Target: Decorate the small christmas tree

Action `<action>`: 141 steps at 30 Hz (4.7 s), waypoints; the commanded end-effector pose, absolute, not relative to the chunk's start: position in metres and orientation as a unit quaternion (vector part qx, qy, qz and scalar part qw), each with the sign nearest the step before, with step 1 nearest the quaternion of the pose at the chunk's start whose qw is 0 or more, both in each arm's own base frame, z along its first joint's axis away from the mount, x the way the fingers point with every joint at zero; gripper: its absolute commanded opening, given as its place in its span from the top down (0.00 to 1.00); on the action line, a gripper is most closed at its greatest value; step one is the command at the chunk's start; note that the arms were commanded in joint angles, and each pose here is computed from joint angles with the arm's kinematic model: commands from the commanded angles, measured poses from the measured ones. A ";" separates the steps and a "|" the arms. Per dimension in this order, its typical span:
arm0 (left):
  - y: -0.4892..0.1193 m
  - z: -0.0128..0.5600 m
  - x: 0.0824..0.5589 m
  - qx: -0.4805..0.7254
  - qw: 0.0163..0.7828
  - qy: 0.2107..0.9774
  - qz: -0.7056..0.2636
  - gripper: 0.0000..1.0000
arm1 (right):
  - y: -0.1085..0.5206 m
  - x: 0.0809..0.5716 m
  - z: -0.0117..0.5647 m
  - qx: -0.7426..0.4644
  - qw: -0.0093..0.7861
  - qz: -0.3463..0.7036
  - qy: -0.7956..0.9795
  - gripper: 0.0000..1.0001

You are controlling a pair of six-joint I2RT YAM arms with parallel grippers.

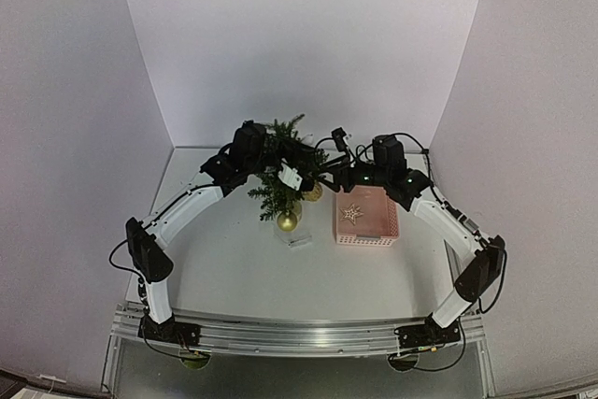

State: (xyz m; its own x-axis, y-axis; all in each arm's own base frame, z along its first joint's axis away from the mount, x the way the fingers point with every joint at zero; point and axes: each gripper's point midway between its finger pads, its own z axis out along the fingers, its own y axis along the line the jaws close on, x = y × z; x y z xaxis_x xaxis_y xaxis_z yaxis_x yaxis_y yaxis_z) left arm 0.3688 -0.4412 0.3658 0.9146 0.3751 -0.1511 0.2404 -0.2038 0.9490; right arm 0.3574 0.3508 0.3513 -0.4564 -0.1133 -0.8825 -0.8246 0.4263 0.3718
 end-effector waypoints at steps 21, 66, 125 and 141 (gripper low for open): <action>-0.424 0.409 0.358 0.737 0.643 0.194 0.072 0.38 | 0.363 0.370 0.358 -0.305 0.431 0.422 0.737 0.69; -0.328 0.534 0.415 0.489 0.792 0.275 0.242 0.24 | 0.228 0.406 0.387 -0.082 0.491 0.329 0.802 0.27; -0.095 0.208 0.516 0.095 0.473 0.856 -0.188 0.14 | 0.214 0.491 0.158 0.242 0.179 0.316 0.900 0.53; -0.096 0.194 0.514 0.096 0.470 0.856 -0.194 0.14 | 0.206 0.434 0.071 0.243 0.051 0.229 0.941 0.71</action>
